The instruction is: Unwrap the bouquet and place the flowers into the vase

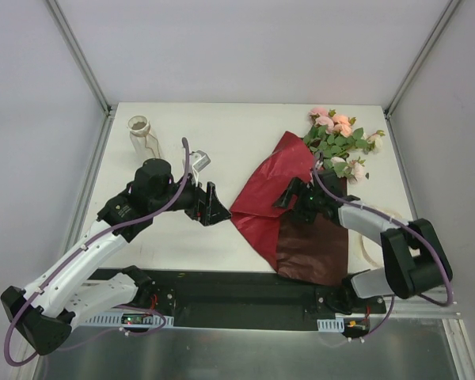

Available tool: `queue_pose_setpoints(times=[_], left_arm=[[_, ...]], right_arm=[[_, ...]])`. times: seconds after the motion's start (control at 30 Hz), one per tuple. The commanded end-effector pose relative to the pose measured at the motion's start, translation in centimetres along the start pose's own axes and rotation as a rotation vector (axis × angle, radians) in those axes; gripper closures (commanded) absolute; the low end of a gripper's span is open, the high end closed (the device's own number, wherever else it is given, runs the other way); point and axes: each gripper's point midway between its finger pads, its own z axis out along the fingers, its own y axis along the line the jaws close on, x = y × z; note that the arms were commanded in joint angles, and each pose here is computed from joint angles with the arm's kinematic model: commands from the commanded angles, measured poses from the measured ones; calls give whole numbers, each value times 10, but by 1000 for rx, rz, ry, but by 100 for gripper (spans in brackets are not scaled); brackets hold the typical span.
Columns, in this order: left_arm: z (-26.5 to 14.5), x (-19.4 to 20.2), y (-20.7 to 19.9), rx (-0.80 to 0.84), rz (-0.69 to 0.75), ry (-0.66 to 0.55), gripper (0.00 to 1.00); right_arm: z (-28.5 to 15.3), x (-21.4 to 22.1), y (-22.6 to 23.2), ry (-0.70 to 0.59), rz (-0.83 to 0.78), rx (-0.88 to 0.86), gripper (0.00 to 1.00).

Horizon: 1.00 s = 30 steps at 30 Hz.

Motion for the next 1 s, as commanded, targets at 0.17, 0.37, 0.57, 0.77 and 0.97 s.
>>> queue_pose_setpoints(times=[0.17, 0.37, 0.57, 0.77, 0.97], left_arm=[[-3, -14, -9, 38, 26, -60, 21], [-9, -13, -11, 37, 19, -76, 21], [-16, -15, -9, 10, 16, -118, 21], [-17, -20, -6, -17, 12, -138, 21], [0, -8, 1, 7, 32, -50, 21]], right_arm=[[38, -78, 95, -115, -41, -224, 11], [67, -119, 177, -150, -144, -366, 11], [73, -129, 274, -195, -380, -396, 12], [56, -97, 296, -107, -543, -381, 11], [-9, -91, 226, -153, -446, -263, 11]])
